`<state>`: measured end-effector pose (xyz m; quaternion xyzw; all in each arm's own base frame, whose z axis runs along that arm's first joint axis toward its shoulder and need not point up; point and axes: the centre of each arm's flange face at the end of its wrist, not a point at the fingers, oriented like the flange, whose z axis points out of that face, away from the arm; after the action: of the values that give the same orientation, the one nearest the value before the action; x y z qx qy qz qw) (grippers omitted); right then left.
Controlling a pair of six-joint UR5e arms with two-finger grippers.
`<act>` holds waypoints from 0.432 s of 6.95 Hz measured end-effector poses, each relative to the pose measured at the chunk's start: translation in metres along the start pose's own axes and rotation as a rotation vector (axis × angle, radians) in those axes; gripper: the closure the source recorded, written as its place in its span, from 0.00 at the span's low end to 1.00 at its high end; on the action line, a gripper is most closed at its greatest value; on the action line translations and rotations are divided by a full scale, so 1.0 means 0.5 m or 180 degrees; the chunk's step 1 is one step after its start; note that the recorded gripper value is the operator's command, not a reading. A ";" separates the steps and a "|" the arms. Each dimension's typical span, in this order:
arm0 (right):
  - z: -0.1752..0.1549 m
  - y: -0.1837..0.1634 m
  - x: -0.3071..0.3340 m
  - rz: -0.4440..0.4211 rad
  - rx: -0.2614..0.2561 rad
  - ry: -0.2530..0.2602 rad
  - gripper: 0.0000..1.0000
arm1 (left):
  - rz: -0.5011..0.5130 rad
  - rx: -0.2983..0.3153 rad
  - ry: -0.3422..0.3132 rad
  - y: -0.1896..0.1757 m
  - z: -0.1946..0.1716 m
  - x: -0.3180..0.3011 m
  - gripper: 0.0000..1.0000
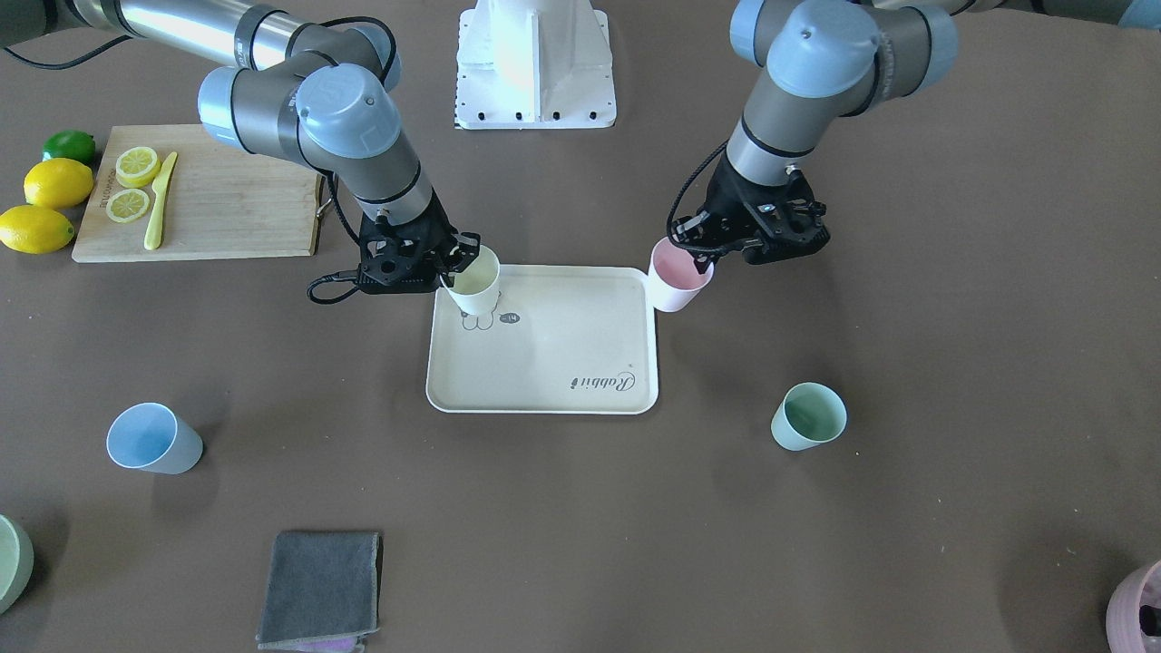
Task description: Place all cups on tray
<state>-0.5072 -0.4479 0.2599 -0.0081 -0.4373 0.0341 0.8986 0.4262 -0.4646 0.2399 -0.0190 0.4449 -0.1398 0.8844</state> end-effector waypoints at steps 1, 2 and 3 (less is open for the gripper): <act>-0.011 -0.008 -0.002 -0.0006 0.0020 -0.0019 0.00 | -0.0028 -0.0012 -0.0012 0.015 0.020 0.032 1.00; -0.034 -0.029 0.011 0.0020 0.0028 -0.0051 0.00 | -0.0025 -0.0006 -0.0037 0.028 0.042 0.057 1.00; -0.071 -0.069 0.048 0.0066 0.0011 -0.0096 0.00 | -0.0009 0.0000 -0.0077 0.042 0.067 0.075 1.00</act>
<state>-0.4626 -0.4802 0.2584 -0.0106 -0.4507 0.0444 0.8915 0.4790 -0.4573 0.2276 -0.0214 0.4341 -0.1408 0.8895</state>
